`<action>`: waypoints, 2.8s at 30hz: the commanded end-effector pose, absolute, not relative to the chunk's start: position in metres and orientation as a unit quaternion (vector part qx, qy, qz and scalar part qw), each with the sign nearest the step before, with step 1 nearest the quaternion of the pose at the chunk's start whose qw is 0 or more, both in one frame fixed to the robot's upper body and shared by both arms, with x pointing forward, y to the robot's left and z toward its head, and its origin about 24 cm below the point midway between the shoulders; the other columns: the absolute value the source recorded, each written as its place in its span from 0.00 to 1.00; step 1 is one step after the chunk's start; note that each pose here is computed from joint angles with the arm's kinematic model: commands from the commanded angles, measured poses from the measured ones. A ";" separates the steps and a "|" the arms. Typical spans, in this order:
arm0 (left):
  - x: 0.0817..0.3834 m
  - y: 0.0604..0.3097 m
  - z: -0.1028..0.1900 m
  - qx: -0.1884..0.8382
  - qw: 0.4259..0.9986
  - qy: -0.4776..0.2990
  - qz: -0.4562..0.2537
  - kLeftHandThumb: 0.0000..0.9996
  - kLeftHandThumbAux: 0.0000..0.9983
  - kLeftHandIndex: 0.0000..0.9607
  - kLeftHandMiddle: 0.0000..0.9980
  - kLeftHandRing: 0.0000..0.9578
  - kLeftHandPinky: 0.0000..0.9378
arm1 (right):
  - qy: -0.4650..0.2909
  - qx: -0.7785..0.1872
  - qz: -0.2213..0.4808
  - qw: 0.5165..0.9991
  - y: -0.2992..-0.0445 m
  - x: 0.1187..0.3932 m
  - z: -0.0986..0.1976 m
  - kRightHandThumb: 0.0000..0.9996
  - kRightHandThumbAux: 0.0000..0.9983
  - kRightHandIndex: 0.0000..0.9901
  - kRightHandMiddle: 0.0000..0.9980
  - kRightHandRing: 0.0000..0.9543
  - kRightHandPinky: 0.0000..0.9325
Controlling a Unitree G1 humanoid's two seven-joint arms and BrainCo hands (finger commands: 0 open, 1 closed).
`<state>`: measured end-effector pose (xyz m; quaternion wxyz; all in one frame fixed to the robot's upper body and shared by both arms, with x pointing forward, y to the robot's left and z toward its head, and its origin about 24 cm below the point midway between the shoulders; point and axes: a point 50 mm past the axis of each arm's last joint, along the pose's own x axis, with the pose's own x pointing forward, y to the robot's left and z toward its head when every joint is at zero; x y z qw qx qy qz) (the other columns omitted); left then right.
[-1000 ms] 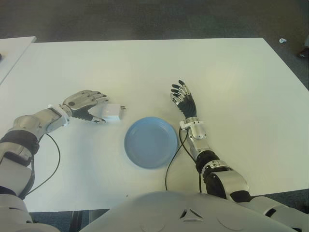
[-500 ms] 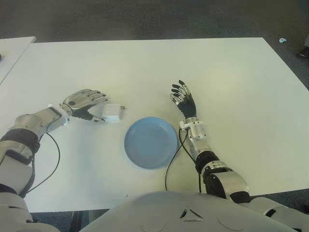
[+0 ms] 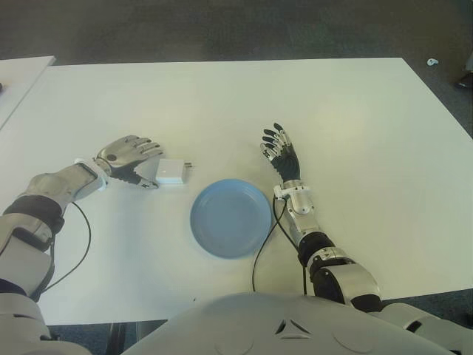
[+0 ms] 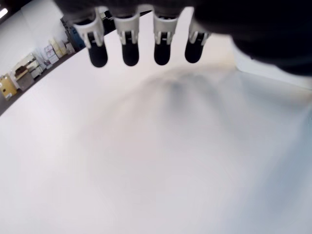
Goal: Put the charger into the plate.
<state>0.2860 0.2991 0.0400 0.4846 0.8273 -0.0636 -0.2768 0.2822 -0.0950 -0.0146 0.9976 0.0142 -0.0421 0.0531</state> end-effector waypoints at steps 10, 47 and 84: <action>0.285 0.290 0.039 0.840 0.449 -0.062 -0.298 0.26 0.23 0.00 0.00 0.00 0.00 | 0.052 0.022 0.043 0.997 -0.093 0.252 -0.052 0.19 0.71 0.03 0.21 0.22 0.20; 0.277 0.267 0.059 0.847 0.427 -0.076 -0.308 0.25 0.25 0.00 0.02 0.00 0.00 | 0.059 0.015 0.045 0.997 -0.087 0.256 -0.051 0.15 0.68 0.03 0.17 0.17 0.14; 0.273 0.262 0.061 0.837 0.440 -0.041 -0.325 0.18 0.25 0.00 0.03 0.00 0.00 | 0.056 0.015 0.044 0.997 -0.085 0.257 -0.050 0.14 0.67 0.02 0.17 0.16 0.14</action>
